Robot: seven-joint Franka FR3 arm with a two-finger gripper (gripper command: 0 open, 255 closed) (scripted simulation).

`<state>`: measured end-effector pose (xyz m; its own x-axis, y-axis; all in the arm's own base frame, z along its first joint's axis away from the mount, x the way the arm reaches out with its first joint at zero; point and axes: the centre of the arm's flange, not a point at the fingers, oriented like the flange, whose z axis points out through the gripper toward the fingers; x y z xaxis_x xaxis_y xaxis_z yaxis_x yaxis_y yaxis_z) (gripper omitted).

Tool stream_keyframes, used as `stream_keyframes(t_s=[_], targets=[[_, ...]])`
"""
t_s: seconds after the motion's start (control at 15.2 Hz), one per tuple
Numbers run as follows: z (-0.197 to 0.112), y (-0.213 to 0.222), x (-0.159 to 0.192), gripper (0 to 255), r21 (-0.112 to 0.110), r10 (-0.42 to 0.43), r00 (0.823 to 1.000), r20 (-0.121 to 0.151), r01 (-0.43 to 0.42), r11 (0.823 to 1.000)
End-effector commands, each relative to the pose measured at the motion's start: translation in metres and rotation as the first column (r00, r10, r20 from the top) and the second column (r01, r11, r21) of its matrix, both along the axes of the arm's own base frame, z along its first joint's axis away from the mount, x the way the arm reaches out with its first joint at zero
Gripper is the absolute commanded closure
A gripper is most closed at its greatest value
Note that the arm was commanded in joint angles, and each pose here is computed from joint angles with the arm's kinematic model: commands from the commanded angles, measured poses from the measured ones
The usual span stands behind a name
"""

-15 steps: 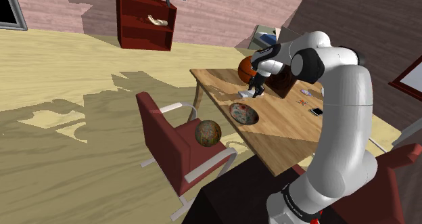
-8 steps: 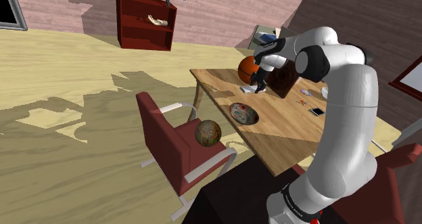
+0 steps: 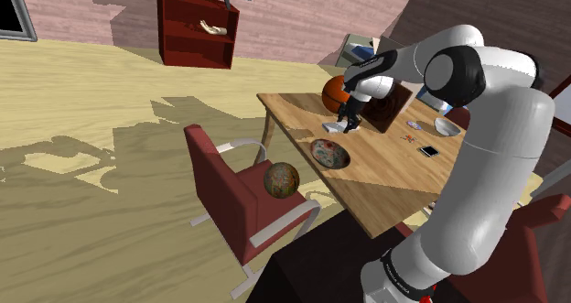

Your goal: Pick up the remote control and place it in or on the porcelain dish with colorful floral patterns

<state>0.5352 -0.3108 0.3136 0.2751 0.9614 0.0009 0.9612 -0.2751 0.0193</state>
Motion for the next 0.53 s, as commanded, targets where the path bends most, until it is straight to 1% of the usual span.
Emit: stream_keyframes(t_s=[0.0, 0.46], targets=[[0.002, 0.023, -0.015, 255, 0.0, 0.0, 1.0, 0.001, 0.0, 1.0], [0.002, 0.1, -0.065, 255, 0.0, 0.0, 1.0, 0.001, 0.0, 1.0]])
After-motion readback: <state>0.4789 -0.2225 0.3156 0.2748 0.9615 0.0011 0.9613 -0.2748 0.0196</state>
